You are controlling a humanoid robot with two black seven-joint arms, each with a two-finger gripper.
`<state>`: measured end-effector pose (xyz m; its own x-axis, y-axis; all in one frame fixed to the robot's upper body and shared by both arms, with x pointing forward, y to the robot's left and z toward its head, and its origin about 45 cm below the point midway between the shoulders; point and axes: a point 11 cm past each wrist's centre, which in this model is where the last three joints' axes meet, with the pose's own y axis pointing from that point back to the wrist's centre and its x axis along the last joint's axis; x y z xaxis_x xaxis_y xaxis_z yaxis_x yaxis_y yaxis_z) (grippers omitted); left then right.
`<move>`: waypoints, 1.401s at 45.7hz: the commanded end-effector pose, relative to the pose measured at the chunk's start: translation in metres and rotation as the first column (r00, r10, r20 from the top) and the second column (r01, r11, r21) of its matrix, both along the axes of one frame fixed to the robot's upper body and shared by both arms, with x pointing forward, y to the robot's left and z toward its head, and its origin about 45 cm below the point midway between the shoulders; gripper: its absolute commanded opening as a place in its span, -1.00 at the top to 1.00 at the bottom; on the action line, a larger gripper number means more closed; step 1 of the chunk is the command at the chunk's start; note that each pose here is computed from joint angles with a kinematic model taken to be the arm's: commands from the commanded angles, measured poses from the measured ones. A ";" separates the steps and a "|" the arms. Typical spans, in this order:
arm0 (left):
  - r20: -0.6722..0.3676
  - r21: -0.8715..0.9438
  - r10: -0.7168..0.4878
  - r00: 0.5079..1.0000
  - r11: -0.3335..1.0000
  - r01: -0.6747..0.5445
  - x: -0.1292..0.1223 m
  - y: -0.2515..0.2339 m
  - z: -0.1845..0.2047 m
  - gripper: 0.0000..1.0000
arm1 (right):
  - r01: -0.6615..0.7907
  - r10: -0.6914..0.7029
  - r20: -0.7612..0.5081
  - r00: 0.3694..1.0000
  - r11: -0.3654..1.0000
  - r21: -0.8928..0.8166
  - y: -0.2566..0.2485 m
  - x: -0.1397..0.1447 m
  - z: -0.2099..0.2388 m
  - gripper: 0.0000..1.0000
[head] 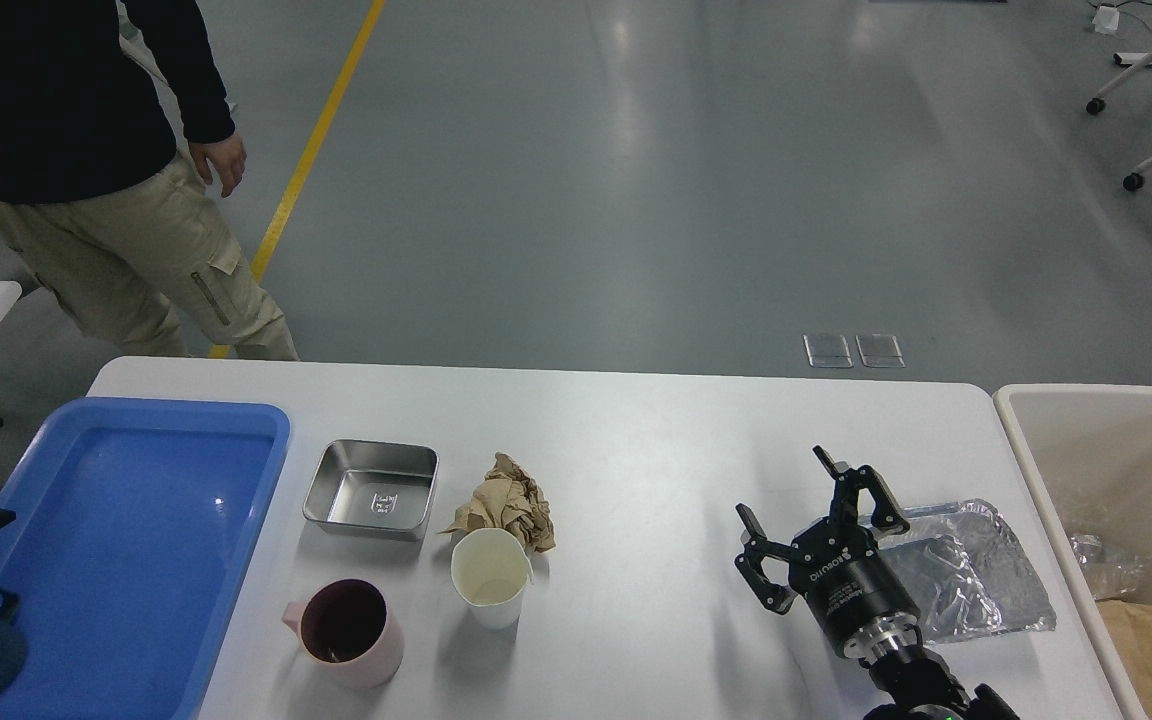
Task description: Tidy desktop
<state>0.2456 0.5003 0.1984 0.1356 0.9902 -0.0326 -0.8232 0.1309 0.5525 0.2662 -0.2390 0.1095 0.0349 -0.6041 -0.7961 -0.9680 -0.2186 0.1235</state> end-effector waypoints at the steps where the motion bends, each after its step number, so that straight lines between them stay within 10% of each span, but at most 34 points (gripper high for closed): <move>1: -0.007 0.029 -0.034 0.999 0.999 0.034 0.006 -0.006 -0.001 -0.94 | 0.001 -0.001 0.001 1.000 1.000 -0.003 -0.001 0.000 0.000 -1.00; 36: 0.013 0.291 -0.408 0.913 0.875 0.387 0.038 -0.059 -0.017 -0.94 | 0.005 -0.005 -0.005 1.000 1.000 0.002 0.001 0.000 -0.001 -1.00; 53: -0.284 0.506 -0.667 0.689 0.506 0.698 0.014 -0.068 -0.050 -0.94 | 0.008 -0.008 -0.008 1.000 1.000 0.001 0.001 -0.001 -0.002 -1.00; 64: -0.291 0.546 -0.754 0.589 0.374 0.749 0.037 -0.097 -0.044 -0.94 | 0.006 -0.006 -0.010 1.000 1.000 -0.001 0.001 -0.001 -0.002 -1.00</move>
<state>0.2732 0.4143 0.1495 0.8163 0.3304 0.4738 -0.5718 0.3464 0.7436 0.2653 -0.2384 0.1072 0.0225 -0.6038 -0.7968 -0.9685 -0.2109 0.1324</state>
